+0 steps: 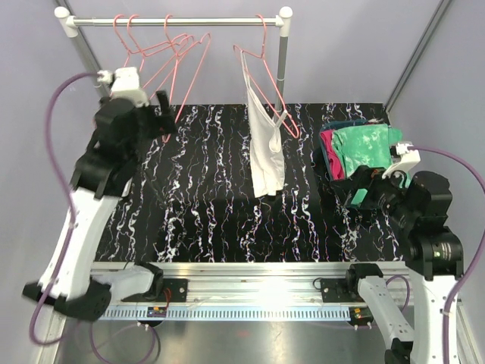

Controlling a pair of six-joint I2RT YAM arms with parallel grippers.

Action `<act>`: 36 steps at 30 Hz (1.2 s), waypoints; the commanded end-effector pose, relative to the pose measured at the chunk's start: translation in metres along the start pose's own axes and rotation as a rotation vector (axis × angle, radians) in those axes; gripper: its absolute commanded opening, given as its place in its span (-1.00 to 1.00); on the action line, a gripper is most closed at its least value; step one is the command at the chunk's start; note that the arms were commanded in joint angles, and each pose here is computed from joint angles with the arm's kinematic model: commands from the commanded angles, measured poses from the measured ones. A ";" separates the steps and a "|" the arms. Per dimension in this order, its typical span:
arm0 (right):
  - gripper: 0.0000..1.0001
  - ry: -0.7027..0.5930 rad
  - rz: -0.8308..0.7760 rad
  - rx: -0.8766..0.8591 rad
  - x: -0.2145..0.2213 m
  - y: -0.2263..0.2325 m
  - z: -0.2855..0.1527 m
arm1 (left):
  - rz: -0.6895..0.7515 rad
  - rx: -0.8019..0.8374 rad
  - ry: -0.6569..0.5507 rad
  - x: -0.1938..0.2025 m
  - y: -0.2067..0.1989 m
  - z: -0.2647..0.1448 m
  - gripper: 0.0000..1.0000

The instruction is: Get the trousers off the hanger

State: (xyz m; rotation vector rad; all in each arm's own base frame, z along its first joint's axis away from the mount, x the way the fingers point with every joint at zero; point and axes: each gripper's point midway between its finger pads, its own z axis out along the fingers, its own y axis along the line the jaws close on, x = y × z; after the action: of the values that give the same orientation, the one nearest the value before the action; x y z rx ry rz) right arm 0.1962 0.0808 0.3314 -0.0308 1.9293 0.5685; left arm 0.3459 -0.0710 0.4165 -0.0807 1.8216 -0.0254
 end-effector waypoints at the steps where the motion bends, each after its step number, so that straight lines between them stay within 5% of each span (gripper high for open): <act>1: 0.99 -0.110 -0.123 0.157 -0.031 -0.015 -0.028 | -0.126 0.042 -0.116 -0.015 0.012 -0.050 0.98; 14: 0.99 -0.141 -0.115 0.280 -0.048 -0.012 -0.085 | -0.102 -0.117 -0.125 0.089 0.100 -0.153 0.98; 24: 0.99 -0.164 -0.155 0.407 -0.014 -0.041 -0.115 | -0.074 -0.090 -0.126 0.146 0.119 -0.186 0.98; 36: 0.99 -0.164 -0.105 0.364 0.005 -0.046 -0.087 | -0.114 -0.043 -0.170 0.145 0.114 -0.191 0.98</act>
State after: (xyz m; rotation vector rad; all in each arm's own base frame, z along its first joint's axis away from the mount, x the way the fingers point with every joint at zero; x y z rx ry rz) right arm 0.1218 0.0029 0.3251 0.1389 1.8870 0.1125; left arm 0.1134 0.0339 0.3135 -0.2246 1.6503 -0.0402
